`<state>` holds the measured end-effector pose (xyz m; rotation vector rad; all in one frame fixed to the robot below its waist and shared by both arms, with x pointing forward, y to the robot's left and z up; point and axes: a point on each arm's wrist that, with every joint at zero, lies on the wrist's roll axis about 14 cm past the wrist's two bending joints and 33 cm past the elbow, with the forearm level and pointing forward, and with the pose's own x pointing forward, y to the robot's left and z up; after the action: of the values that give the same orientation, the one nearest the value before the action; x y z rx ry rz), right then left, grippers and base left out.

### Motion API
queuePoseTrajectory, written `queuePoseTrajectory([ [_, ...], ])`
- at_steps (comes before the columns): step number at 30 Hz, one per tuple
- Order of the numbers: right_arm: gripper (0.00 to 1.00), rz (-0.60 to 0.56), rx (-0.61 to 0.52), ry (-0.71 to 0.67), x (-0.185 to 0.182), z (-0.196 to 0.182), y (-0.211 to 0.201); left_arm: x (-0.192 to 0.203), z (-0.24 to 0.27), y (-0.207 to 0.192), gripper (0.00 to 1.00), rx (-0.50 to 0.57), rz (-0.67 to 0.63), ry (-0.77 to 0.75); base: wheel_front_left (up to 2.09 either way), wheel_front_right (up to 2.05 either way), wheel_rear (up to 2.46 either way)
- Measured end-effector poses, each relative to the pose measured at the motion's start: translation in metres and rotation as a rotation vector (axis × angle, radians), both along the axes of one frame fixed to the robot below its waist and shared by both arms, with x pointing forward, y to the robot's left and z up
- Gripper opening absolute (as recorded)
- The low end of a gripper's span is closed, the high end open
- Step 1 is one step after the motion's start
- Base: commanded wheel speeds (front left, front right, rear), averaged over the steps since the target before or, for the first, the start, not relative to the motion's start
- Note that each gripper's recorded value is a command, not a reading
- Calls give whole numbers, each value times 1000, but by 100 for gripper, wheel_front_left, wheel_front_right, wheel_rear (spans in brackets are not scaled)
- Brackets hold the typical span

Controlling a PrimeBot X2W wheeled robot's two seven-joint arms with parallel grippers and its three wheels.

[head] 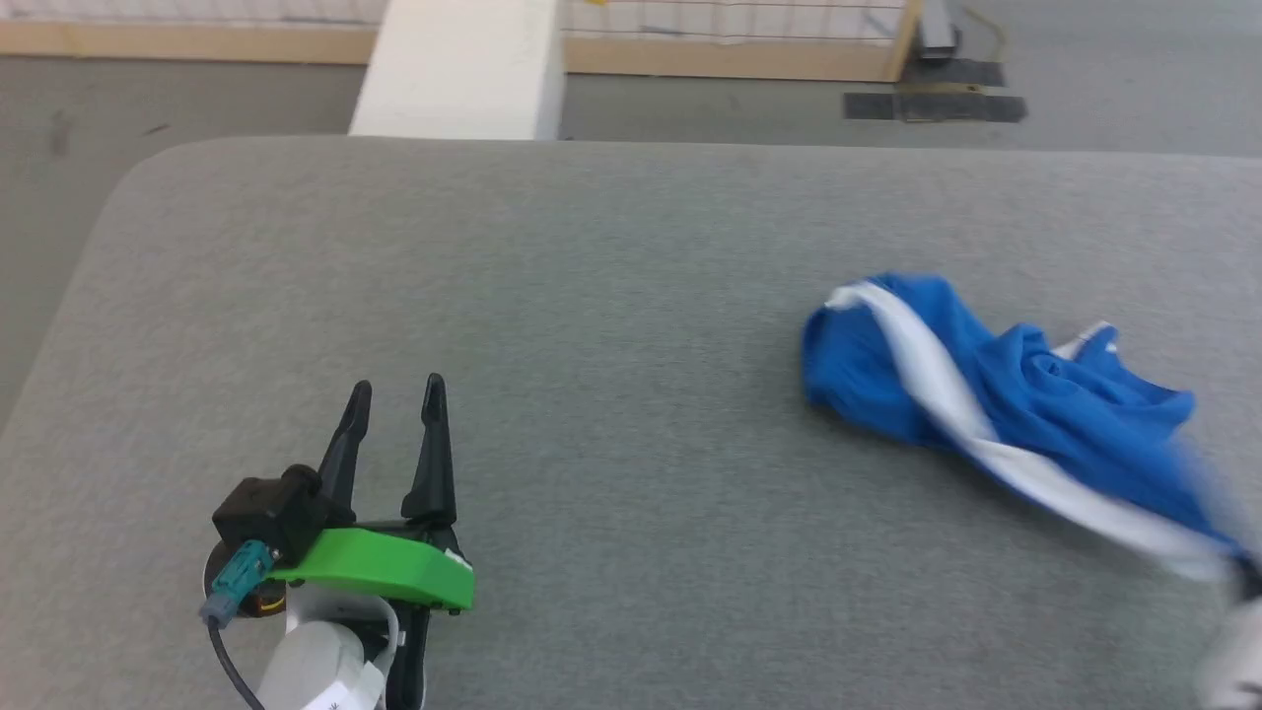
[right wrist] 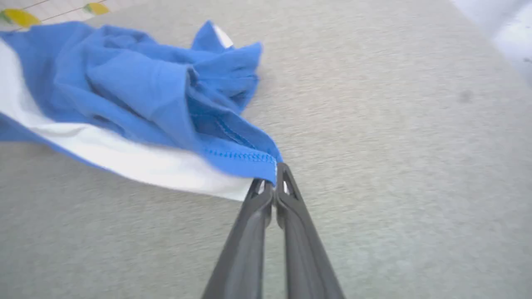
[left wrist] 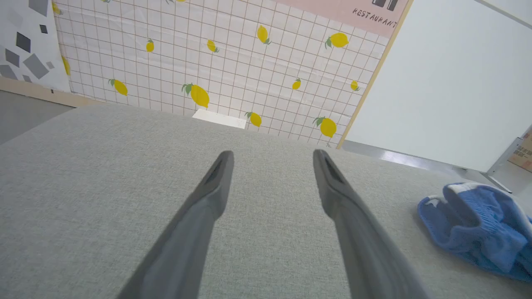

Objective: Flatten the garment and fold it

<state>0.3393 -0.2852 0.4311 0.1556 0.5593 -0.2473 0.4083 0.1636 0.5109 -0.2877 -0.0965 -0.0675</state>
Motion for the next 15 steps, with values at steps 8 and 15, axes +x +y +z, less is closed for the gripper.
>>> queuePoseTrajectory([
  [8, 100, -237, -109, -153, -17, 19, -73, 7, -1, -22, 100, -4, -64, -1, 0, 0, 0],
  [15, 100, -15, -69, -380, 32, 48, 1, 8, -4, -27, 100, -3, -79, 9, 0, 0, 0],
])
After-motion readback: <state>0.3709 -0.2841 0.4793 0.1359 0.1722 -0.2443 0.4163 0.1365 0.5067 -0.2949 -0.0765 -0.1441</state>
